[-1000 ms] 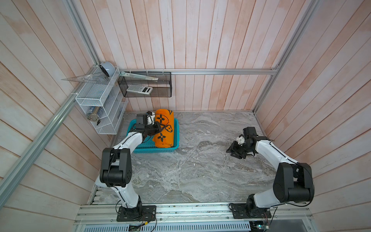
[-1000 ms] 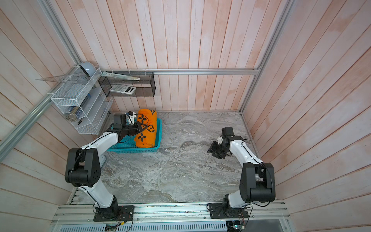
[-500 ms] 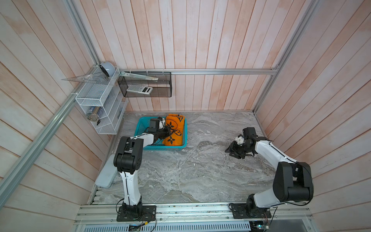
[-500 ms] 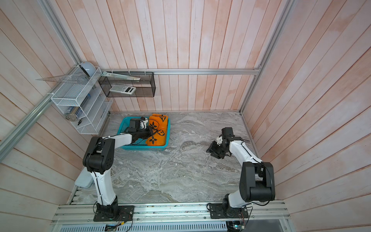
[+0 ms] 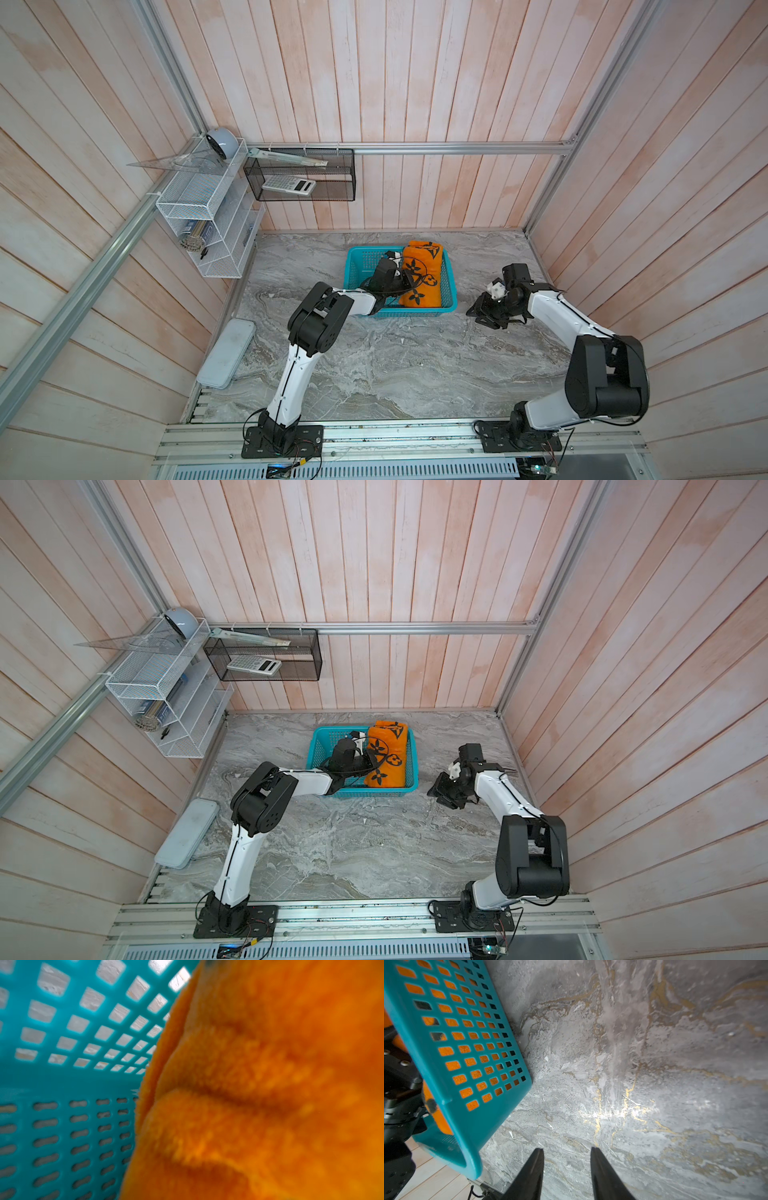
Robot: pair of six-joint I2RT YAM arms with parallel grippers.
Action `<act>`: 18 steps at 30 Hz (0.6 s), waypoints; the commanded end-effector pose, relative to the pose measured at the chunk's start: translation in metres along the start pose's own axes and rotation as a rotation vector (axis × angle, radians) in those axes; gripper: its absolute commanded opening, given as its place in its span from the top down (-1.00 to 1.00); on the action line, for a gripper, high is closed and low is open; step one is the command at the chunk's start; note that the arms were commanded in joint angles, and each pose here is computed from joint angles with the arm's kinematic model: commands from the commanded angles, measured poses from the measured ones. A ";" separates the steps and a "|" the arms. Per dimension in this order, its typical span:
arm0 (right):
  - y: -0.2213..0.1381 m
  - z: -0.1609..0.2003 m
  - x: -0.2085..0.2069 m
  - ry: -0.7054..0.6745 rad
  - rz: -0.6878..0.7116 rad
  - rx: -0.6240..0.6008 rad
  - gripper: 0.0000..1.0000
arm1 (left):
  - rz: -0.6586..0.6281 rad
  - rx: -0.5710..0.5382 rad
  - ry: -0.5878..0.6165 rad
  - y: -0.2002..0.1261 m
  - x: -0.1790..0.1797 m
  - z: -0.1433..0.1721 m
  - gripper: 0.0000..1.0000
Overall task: Roll up the pillowcase
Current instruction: Move the bin to the center of the board.
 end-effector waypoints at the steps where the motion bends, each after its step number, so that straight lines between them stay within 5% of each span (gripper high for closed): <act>1: -0.007 0.001 -0.007 0.006 0.054 -0.024 0.12 | -0.044 0.023 -0.048 -0.001 0.014 0.002 0.69; 2: -0.007 0.000 -0.008 0.013 0.054 -0.019 0.12 | -0.049 0.041 -0.046 -0.003 0.014 0.003 0.34; 6: -0.007 -0.001 -0.006 0.014 0.050 -0.006 0.11 | -0.084 0.051 0.005 -0.022 0.006 0.005 -0.20; 7: -0.008 -0.001 -0.006 0.014 0.048 -0.011 0.11 | -0.108 0.057 0.020 -0.029 0.004 0.003 -0.45; 8: -0.010 -0.001 -0.006 0.010 0.047 -0.017 0.10 | -0.122 0.065 0.039 -0.034 0.001 0.002 -0.98; 18: -0.020 -0.003 0.001 0.004 0.037 -0.054 0.09 | -0.140 0.050 0.173 -0.086 -0.061 -0.016 -1.00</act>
Point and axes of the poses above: each gripper's point midway between its finger pads, its own y axis out along the fingers, its own x axis along the line the jaws close on, z = x × y, the point moved 9 cm from there along -y, back along the fingers, and after that the axes turned 2 degrees about -y, right-handed, at the moved point
